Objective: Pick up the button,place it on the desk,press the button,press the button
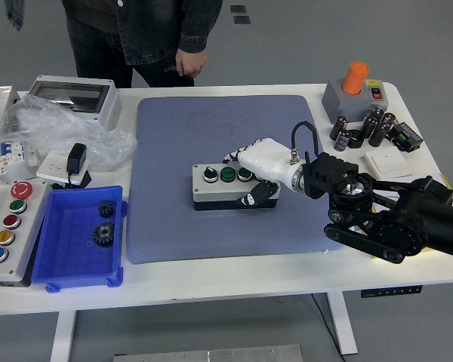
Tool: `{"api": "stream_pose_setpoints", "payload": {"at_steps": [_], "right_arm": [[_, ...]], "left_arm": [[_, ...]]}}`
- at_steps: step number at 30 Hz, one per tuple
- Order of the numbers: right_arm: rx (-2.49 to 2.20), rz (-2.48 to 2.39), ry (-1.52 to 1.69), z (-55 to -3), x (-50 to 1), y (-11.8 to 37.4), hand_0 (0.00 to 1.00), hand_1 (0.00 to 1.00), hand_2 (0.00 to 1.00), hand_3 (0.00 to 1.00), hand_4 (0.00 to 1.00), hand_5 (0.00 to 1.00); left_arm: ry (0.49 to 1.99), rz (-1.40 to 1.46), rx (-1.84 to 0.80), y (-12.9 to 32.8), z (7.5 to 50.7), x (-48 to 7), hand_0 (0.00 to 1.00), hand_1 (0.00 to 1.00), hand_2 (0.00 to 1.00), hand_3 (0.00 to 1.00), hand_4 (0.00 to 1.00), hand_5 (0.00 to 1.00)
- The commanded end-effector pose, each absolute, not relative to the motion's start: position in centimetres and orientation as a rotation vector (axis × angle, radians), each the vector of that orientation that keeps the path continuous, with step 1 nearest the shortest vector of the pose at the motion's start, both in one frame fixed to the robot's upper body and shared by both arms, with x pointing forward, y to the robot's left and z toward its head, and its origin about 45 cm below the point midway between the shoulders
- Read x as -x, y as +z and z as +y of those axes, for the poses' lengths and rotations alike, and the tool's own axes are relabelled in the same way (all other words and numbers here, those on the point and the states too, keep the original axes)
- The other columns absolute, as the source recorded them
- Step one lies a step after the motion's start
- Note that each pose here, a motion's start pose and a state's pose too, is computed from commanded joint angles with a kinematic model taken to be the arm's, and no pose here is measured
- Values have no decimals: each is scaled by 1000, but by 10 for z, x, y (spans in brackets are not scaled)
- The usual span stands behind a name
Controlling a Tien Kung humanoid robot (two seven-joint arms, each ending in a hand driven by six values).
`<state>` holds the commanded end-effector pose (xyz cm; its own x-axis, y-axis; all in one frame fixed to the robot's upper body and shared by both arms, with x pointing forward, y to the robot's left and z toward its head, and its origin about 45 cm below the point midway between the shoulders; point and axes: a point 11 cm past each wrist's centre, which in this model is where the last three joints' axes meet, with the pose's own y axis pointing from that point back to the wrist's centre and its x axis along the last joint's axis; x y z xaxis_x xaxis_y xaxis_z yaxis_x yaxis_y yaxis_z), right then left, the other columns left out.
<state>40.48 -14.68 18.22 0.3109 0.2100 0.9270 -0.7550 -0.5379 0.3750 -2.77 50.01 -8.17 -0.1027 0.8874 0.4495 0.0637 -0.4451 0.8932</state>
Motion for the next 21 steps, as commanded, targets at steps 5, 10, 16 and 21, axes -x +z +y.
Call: {"api": "stream_pose_setpoints", "payload": {"at_steps": [5,10,16,21], "right_arm": [[-1697,-502,1372,-147,-405,184,789,757,860,879,975,359],[-1704,-515,1370,-146,-406,187,791,757,869,886,998,434],[-1710,-526,1362,-146,-408,190,792,759,871,889,998,490],[-1710,-532,1355,-148,-409,193,794,758,872,894,998,519]], "left_arm": [[1619,1068,-1520,-82,500,28,619,657,626,684,703,358],[1618,1068,-1522,-82,500,28,619,657,625,683,701,357],[1618,1068,-1522,-82,500,28,619,657,625,680,699,355],[1617,1069,-1523,-82,500,29,619,656,624,679,698,354]]}}
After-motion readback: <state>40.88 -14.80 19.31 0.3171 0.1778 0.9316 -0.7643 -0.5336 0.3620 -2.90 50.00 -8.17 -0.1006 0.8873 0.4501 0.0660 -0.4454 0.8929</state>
